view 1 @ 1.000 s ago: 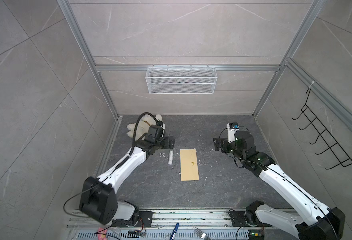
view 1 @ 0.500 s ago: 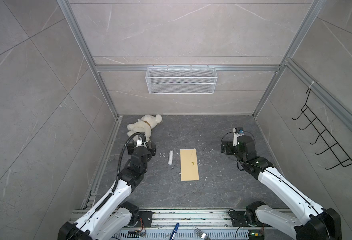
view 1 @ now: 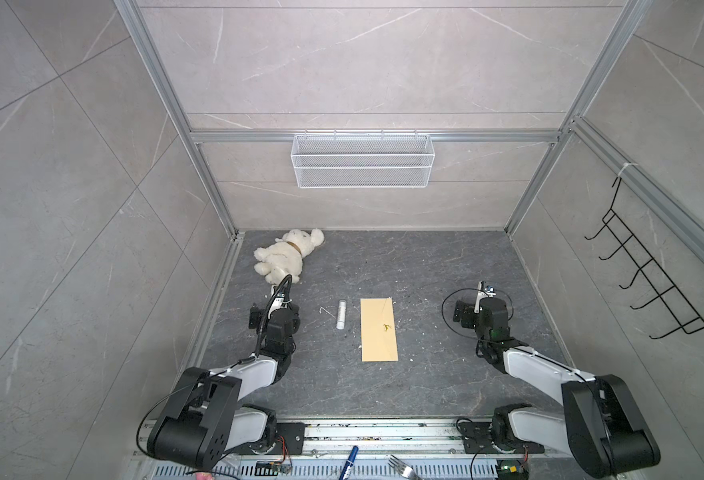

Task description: Place the letter into the envelope and seal it

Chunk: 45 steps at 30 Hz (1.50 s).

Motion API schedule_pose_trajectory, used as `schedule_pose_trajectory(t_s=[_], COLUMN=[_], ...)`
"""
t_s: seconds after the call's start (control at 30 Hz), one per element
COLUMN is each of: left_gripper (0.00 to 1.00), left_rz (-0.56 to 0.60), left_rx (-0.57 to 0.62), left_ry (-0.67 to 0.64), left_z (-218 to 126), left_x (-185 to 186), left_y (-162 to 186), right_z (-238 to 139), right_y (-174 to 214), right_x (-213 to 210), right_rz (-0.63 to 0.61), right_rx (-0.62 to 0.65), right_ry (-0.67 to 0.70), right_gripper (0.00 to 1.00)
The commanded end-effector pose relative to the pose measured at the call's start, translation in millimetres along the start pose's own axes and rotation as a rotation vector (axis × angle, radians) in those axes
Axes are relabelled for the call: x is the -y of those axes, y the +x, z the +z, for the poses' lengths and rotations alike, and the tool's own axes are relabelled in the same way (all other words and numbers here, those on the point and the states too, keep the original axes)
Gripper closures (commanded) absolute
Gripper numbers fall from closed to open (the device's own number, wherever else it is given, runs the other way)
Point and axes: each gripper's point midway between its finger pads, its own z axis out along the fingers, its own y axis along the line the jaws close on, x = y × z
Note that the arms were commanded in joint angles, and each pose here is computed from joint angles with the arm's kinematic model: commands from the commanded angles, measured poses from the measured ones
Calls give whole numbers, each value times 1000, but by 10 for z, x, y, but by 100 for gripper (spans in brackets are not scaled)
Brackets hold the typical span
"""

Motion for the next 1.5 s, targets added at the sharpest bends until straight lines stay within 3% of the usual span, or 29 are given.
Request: schedule_pose_trajectory(t_s=[0.0,0.27,0.47,0.8,0.87,0.97,1.47], left_gripper=[5,4,3,2,2,0,0], left_rz=[-94,-116,-128,-194,-199,-241,-272], left_rx=[122,130,116,81,23,-20,-32], left_ry=[-3,71,152,326,347,268,258], left_z=[41,140,170,347,363,469,507], left_x=[-38,78,131,218,222,93,28], left_y=[-248,-192,-161,-31,6,51,70], right_z=[-58,146,283,282,286,288,287], right_y=[-447,-311,-257,-269,-273,-269,-265], right_x=[-90,-191,-316,-308,-309,-311,-314], right_rz=[-31,-32,-82,-80,-80,-81,-80], right_rx=[223,287,150,167,166,165,164], right_ry=[-56,-113,-162,-157,-158,-158,-160], right_gripper=[0,0,0,1,1,1,1])
